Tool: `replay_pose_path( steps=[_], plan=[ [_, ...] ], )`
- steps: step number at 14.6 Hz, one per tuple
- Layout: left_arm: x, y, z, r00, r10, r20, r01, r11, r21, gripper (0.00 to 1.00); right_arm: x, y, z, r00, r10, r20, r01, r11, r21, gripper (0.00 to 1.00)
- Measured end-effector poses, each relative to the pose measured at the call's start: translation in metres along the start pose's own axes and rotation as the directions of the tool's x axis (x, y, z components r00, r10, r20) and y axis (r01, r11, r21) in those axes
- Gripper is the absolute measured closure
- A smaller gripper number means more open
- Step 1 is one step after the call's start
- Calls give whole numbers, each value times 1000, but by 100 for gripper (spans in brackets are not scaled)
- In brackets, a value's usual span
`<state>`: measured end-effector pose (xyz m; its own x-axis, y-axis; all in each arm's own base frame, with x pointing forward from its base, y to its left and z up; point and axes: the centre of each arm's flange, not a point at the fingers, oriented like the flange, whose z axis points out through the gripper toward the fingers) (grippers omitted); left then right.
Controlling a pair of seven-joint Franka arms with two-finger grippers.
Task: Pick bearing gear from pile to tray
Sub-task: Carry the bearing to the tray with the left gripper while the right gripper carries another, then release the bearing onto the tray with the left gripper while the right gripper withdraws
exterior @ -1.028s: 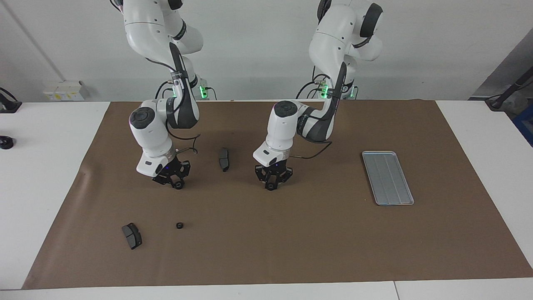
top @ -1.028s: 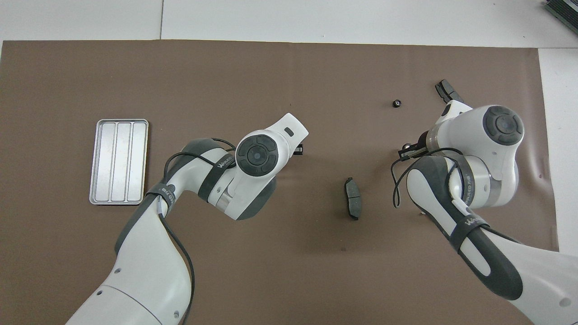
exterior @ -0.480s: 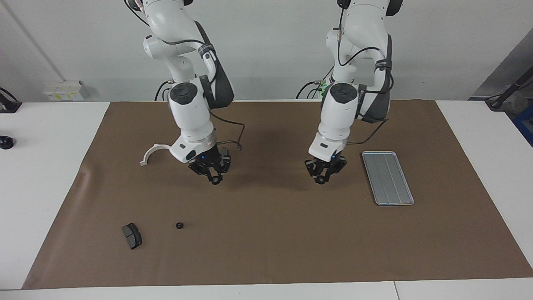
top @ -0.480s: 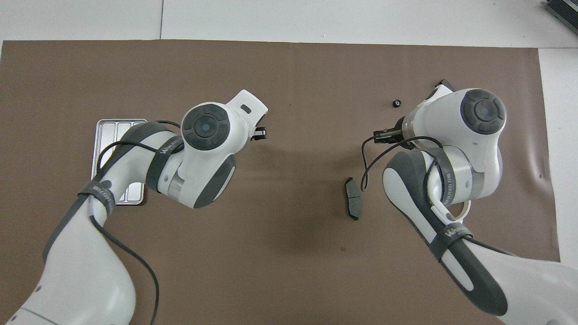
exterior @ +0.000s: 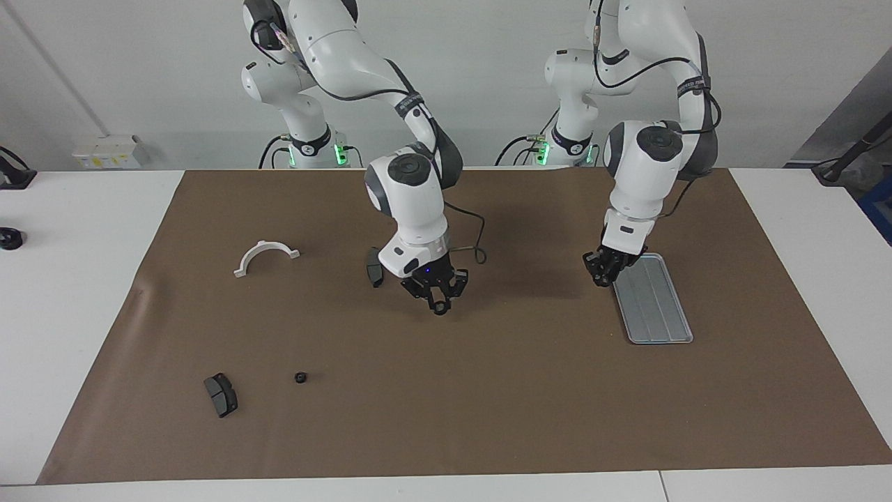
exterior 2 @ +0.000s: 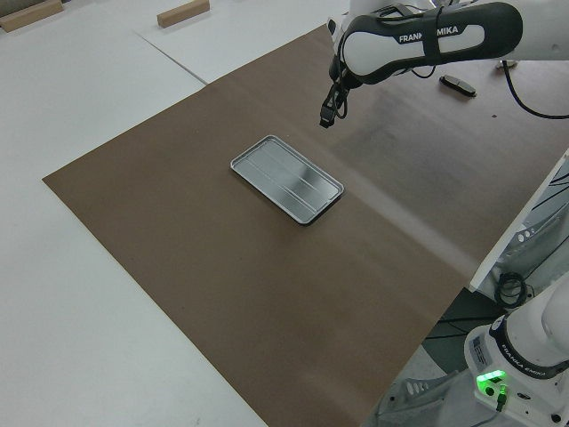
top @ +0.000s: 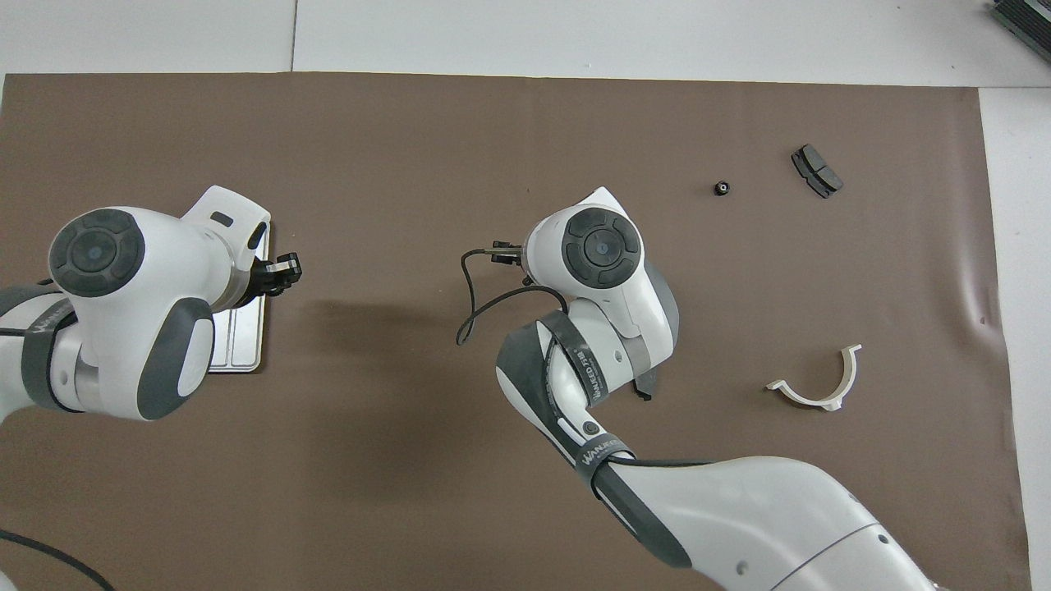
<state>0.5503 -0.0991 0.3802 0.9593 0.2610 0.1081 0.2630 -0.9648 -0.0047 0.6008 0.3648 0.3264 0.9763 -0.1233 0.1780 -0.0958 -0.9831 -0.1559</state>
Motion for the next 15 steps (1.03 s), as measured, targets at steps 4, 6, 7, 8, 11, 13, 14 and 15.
replay_pose_path(
  steps=[4,6,7,8,11,13,14,15],
  plan=[
    [11,-66,14,994,-107,24,107,994,23,65,-9,-2,23,1000,-9,25,9,1000,-19,65],
    [11,-97,22,989,-144,22,143,989,26,65,-11,1,27,999,-8,32,9,1000,-27,48],
    [10,-109,26,987,-159,19,159,987,26,65,-10,2,27,1000,-9,29,10,1000,-30,39],
    [8,-119,30,985,-174,17,173,985,26,65,-8,4,25,1000,-10,23,11,999,-33,29],
    [-1,-137,40,980,-200,-1,200,980,18,65,16,26,-3,1000,17,-1,-17,999,-50,0],
    [-7,-141,46,979,-204,-28,204,979,4,65,47,68,-39,1000,-11,-6,11,998,-65,0],
    [-9,-141,49,978,-204,-33,204,979,0,65,63,96,-55,999,-43,-9,42,997,-70,0],
    [-11,-141,52,979,-203,-33,203,979,0,65,79,125,-66,997,-71,-13,70,995,-77,0]
  ],
)
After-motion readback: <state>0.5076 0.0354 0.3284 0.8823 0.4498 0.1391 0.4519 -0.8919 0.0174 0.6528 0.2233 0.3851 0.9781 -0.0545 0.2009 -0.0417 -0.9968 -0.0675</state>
